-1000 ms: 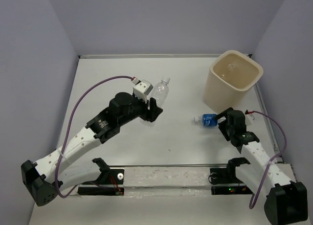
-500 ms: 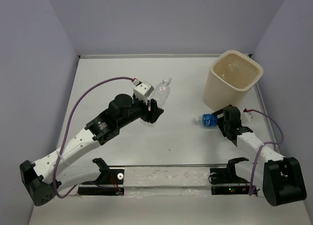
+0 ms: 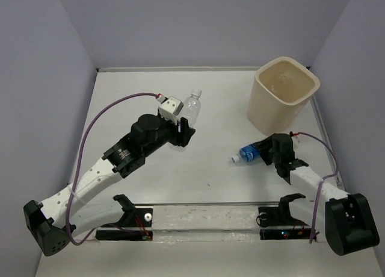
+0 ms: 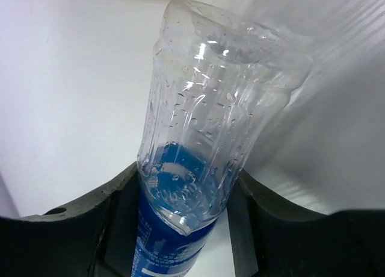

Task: Put the plastic bottles in the bin

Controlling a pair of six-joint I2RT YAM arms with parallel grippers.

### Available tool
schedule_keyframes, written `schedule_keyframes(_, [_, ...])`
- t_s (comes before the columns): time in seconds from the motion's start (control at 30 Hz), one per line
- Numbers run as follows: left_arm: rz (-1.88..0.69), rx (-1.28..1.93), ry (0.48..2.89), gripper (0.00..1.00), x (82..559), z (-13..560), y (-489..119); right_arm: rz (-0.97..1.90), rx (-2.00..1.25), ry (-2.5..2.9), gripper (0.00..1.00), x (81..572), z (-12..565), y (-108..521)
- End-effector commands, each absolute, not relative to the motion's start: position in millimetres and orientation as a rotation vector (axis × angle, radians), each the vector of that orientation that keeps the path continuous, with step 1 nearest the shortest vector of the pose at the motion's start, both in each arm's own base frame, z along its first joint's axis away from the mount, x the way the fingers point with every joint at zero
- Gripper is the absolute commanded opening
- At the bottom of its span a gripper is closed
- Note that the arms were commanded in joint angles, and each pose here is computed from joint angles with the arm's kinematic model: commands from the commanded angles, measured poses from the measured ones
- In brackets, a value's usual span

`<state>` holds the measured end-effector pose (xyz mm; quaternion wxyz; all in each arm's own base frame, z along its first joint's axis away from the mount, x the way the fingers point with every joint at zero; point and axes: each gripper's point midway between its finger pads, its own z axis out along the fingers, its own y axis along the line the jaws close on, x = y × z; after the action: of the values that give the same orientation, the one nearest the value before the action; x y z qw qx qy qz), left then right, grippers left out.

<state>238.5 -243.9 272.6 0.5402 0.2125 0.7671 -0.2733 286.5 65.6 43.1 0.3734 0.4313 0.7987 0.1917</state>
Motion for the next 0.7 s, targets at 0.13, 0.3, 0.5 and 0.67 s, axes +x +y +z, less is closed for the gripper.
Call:
schedule_keyframes(0.13, [-0.586,0.439,1.784,0.43,253,283,-229,0.814,0.742,2.054,0.41,247,125,134])
schedule_keyframes(0.3, [-0.576,0.407,1.785,0.43,259,284,-225,0.939,0.489,1.873,0.41,251,223,151])
schedule_keyframes(0.5, [-0.629,0.399,1.784,0.43,261,288,-234,0.664,0.197,1.572,0.41,293,370,132])
schedule_keyframes(0.67, [-0.686,0.392,1.754,0.43,259,302,-240,0.132,0.37,1.321,0.37,330,449,49])
